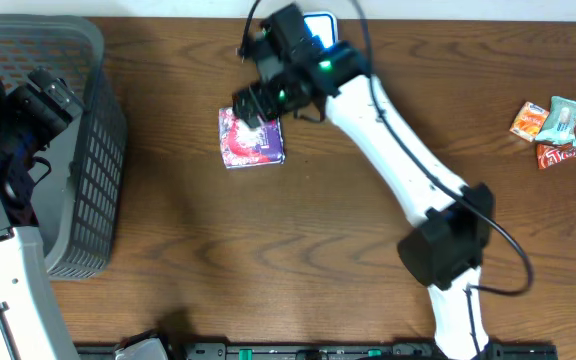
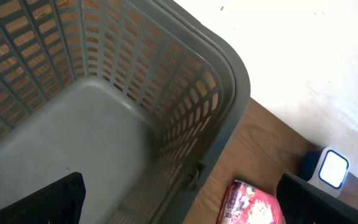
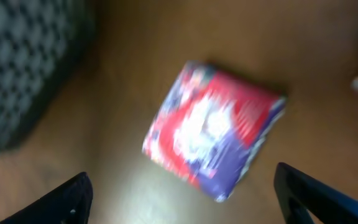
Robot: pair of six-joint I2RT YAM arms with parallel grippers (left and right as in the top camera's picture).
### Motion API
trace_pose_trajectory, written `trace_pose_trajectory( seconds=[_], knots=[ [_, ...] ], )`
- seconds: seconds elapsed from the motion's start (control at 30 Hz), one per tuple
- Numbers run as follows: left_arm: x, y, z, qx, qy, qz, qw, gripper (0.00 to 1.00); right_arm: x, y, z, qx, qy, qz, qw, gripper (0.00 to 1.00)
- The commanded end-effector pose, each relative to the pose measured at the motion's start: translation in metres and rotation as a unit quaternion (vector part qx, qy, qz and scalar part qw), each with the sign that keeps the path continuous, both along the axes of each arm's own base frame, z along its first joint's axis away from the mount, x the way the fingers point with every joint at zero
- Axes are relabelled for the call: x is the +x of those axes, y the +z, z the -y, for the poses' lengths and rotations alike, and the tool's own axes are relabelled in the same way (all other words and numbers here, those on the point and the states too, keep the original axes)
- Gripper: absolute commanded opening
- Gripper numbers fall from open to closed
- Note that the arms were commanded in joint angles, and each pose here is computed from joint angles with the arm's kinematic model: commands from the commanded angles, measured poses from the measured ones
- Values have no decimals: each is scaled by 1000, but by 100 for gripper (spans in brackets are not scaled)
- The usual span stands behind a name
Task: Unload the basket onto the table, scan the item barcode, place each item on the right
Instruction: 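Reach the right gripper to the purple soap pack and grasp it, then lift the soap pack and hold it up under the scanner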
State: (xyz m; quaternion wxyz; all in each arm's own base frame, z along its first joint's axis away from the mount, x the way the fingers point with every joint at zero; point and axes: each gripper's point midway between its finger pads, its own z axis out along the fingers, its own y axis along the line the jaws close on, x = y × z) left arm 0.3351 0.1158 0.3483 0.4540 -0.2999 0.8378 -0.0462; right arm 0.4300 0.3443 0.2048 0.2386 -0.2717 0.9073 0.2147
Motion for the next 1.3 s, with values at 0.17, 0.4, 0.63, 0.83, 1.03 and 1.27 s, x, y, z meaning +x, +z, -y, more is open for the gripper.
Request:
trace_pose_trajectory(
  seconds=[0.17, 0.4, 0.63, 0.83, 1.03, 1.27],
  knots=[
    [0, 1, -3, 3, 7, -1, 1000, 98, 35, -37, 16, -26, -114, -10, 993, 89],
    [0, 1, -3, 3, 7, -1, 1000, 98, 30, -105, 13, -53, -121, -84, 988, 90],
    [0, 1, -3, 3, 7, -1, 1000, 98, 20, -139, 0, -45, -89, -127, 987, 95],
    [0, 1, -3, 3, 7, -1, 1000, 98, 16, -166, 8, -66, -93, -154, 981, 93],
    [0, 1, -3, 3, 7, -1, 1000, 98, 5, -206, 12, -86, -90, -198, 972, 62],
    [0, 1, -3, 3, 7, -1, 1000, 98, -13, -170, -14, 42, -35, -280, 958, 1]
  ],
)
